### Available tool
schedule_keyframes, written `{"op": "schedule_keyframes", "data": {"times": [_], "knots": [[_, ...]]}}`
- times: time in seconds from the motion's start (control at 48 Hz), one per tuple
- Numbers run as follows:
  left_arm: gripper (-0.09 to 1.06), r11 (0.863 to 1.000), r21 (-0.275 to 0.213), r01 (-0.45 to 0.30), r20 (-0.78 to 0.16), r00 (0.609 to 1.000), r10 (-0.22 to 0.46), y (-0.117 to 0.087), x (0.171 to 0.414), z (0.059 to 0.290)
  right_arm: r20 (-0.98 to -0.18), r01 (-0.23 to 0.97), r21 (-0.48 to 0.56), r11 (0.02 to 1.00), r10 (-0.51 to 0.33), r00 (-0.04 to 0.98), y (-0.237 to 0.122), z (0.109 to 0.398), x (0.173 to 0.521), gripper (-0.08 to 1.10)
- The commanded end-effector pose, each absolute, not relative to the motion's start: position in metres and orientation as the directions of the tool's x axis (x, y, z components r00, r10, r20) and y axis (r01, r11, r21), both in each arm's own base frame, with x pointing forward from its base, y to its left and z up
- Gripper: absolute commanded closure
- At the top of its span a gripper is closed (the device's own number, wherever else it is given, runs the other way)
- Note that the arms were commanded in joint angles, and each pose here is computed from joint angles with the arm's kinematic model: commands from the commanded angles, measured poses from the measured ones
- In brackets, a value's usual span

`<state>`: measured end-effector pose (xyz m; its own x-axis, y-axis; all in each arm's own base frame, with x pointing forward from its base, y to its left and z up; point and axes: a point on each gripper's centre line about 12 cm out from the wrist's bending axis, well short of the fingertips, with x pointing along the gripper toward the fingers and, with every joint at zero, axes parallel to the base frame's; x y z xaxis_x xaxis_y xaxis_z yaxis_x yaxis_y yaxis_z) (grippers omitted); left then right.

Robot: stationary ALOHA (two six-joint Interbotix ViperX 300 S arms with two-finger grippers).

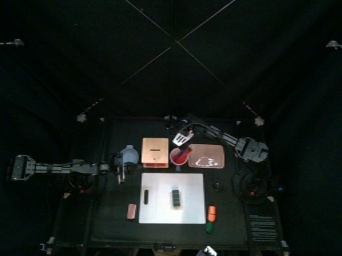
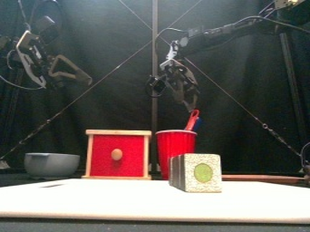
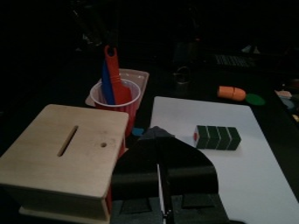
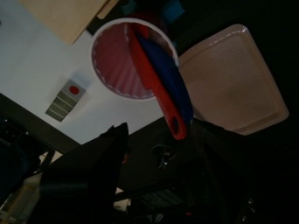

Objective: Place sushi on board then cut the sushi with the knife then place the pieces on the plate
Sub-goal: Pick knife at handle with right hand

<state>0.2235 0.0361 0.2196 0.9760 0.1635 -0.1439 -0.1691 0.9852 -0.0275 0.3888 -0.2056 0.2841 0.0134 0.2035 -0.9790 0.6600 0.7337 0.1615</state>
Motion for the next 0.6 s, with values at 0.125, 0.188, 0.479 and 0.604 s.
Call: {"op": "schedule_keyframes", "data": {"times": [0.125,0.188,0.479,0.604], "knots": [[0.98,0.985,-0.029,-0.173,-0.13,0.977,0.168,0.037,0.225,0.224,-0.978,0.661,0.166,0.732,0.207,0.016,-0.201,0.291,0.381,0.12],[0.98,0.985,-0.029,-0.173,-0.129,0.977,0.168,0.037,0.226,0.224,-0.977,0.659,0.166,0.733,0.211,0.012,-0.199,0.29,0.381,0.12],[0.98,0.984,-0.03,-0.173,-0.135,0.977,0.167,0.037,0.225,0.222,-0.977,0.657,0.166,0.736,0.215,0.005,-0.194,0.288,0.382,0.12],[0.98,0.984,-0.029,-0.174,-0.135,0.976,0.169,0.037,0.225,0.222,-0.976,0.651,0.167,0.741,0.216,0.005,-0.191,0.289,0.384,0.12]]}}
